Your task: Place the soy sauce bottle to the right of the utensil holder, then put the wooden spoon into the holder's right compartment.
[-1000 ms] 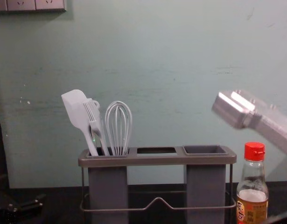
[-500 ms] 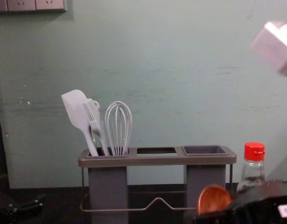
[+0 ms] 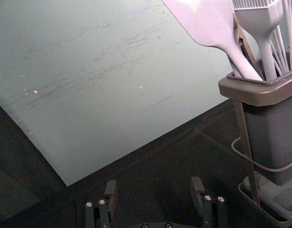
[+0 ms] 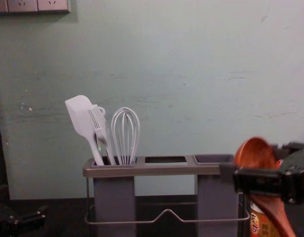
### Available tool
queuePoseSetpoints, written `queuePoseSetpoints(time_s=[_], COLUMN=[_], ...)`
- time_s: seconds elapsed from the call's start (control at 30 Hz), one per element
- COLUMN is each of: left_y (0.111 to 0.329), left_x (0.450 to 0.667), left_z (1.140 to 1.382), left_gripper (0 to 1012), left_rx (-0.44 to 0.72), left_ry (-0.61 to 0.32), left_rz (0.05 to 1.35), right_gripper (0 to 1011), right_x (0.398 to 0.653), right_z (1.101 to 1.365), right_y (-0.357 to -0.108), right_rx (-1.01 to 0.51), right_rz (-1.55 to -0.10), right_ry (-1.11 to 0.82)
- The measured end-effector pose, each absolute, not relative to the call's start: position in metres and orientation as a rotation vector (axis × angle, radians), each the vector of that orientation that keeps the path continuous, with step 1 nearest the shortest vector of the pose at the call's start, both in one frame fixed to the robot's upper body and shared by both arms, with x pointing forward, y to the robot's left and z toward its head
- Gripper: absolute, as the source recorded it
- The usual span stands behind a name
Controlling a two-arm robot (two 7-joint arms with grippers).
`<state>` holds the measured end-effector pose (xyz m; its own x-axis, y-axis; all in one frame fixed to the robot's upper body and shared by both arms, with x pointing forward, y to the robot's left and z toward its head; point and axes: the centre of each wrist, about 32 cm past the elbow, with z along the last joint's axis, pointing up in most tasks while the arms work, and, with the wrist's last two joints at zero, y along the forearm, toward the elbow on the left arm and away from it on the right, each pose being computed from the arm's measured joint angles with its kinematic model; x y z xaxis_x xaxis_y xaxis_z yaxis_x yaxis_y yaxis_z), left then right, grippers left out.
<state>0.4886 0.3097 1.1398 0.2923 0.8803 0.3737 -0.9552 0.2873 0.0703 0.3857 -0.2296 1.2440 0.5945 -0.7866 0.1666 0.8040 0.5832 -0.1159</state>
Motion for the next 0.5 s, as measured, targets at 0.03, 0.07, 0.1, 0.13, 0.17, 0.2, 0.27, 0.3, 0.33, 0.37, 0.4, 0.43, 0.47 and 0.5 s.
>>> queuePoseSetpoints(time_s=[0.03, 0.07, 0.1, 0.13, 0.17, 0.2, 0.27, 0.3, 0.33, 0.37, 0.4, 0.43, 0.47, 0.5], left_y=[0.31, 0.31, 0.31, 0.31, 0.31, 0.31, 0.31, 0.31, 0.31, 0.31, 0.31, 0.31, 0.31, 0.31], left_x=[0.489, 0.489, 0.489, 0.489, 0.489, 0.489, 0.489, 0.489, 0.489, 0.489, 0.489, 0.489, 0.489, 0.489], left_z=[1.14, 1.14, 1.14, 1.14, 1.14, 1.14, 1.14, 1.14, 1.14, 1.14, 1.14, 1.14, 1.14, 1.14], left_gripper=[1011, 1011, 1012, 1012, 1011, 1011, 1011, 1012, 1012, 1012, 1011, 1012, 1011, 1012], left_rx=[0.304, 0.304, 0.304, 0.304, 0.304, 0.304, 0.304, 0.304, 0.304, 0.304, 0.304, 0.305, 0.304, 0.305], left_ry=[-0.285, -0.285, -0.285, -0.285, -0.285, -0.285, -0.285, -0.285, -0.285, -0.285, -0.285, -0.285, -0.285, -0.285], left_rz=[1.248, 1.248, 1.248, 1.248, 1.248, 1.248, 1.248, 1.248, 1.248, 1.248, 1.248, 1.248, 1.248, 1.248], right_gripper=[836, 836, 836, 836, 837, 836, 837, 837, 836, 836, 837, 836, 836, 837], right_x=[0.385, 0.384, 0.382, 0.381, 0.381, 0.379, 0.377, 0.376, 0.375, 0.375, 0.374, 0.373, 0.373, 0.372], right_z=[1.242, 1.239, 1.235, 1.232, 1.23, 1.225, 1.22, 1.218, 1.214, 1.212, 1.21, 1.208, 1.206, 1.205], right_y=[-0.231, -0.232, -0.235, -0.236, -0.236, -0.238, -0.239, -0.239, -0.24, -0.24, -0.24, -0.24, -0.241, -0.241], right_rx=[-0.167, -0.15, -0.115, -0.097, -0.083, -0.048, -0.011, 0.001, 0.031, 0.044, 0.055, 0.075, 0.087, 0.089], right_rz=[-0.93, -0.93, -0.93, -0.93, -0.929, -0.927, -0.926, -0.927, -0.928, -0.927, -0.927, -0.927, -0.926, -0.926], right_ry=[-0.114, -0.125, -0.148, -0.16, -0.171, -0.194, -0.22, -0.227, -0.242, -0.249, -0.256, -0.267, -0.272, -0.272])
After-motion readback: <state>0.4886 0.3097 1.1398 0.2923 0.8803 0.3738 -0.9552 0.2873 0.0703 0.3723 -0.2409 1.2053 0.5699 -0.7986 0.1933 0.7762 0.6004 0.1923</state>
